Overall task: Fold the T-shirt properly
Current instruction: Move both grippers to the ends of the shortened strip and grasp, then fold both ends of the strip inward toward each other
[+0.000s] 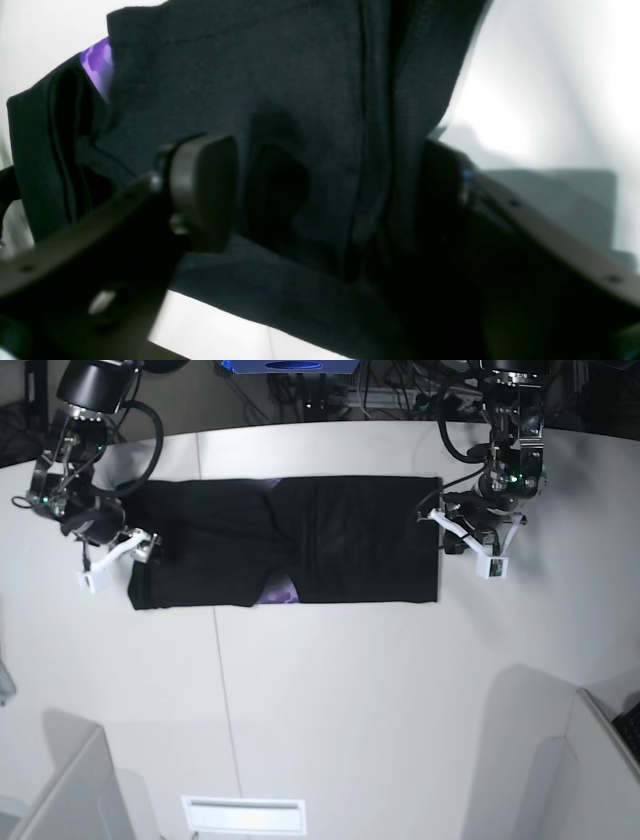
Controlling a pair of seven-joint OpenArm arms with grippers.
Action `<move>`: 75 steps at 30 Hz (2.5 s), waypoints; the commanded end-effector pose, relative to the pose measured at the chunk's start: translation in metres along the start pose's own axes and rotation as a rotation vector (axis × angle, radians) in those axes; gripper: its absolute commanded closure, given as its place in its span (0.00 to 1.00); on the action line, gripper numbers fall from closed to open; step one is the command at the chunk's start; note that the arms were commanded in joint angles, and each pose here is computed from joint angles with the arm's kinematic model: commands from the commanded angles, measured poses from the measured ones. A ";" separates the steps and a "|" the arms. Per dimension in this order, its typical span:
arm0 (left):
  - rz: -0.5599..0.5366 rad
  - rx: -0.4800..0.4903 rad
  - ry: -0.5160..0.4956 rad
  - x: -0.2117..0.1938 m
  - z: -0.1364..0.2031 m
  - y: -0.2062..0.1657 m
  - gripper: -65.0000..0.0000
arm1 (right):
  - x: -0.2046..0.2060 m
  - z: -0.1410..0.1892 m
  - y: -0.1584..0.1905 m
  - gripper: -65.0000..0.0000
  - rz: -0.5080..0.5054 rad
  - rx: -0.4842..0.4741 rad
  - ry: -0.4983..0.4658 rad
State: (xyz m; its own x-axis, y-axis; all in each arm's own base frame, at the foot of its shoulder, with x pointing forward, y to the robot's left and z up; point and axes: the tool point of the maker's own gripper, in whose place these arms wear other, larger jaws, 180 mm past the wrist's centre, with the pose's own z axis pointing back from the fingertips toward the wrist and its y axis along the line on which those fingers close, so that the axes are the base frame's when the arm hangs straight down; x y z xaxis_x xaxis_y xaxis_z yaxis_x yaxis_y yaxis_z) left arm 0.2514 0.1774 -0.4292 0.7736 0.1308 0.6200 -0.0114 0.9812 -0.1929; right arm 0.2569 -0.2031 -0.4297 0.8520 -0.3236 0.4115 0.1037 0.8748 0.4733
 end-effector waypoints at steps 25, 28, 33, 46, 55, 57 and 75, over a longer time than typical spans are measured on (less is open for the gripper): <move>-0.055 -0.104 0.042 0.005 -0.030 -0.046 1.00 | 0.041 0.034 0.024 1.00 0.190 -0.070 -0.096; -0.058 -0.108 0.040 0.005 -0.030 -0.048 1.00 | 0.043 0.038 0.036 1.00 0.220 -0.060 -0.103; -0.039 -0.130 0.030 0.009 -0.033 -0.060 1.00 | 0.039 0.033 0.074 1.00 0.326 -0.001 -0.095; -0.081 -0.188 0.050 0.003 -0.036 -0.088 1.00 | 0.025 0.030 0.159 1.00 0.393 0.150 -0.103; -0.074 -0.203 0.066 -0.002 -0.040 -0.096 1.00 | 0.016 0.027 0.176 1.00 0.368 0.192 -0.086; -0.079 -0.206 0.055 0.004 -0.042 -0.098 1.00 | 0.017 0.029 0.179 1.00 0.371 0.197 -0.093; -0.105 -0.206 0.068 0.004 -0.045 -0.123 1.00 | 0.007 0.024 0.216 1.00 0.282 0.302 -0.116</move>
State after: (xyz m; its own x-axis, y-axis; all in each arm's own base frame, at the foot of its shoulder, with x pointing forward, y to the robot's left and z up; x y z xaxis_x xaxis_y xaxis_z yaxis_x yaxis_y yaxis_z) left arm 0.2876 0.0519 -0.4358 0.7929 0.0266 0.6088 0.1908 0.9380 -0.2895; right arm 0.2653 -0.0295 -0.3214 0.7970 -0.1197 0.5920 -0.2629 0.8137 0.5185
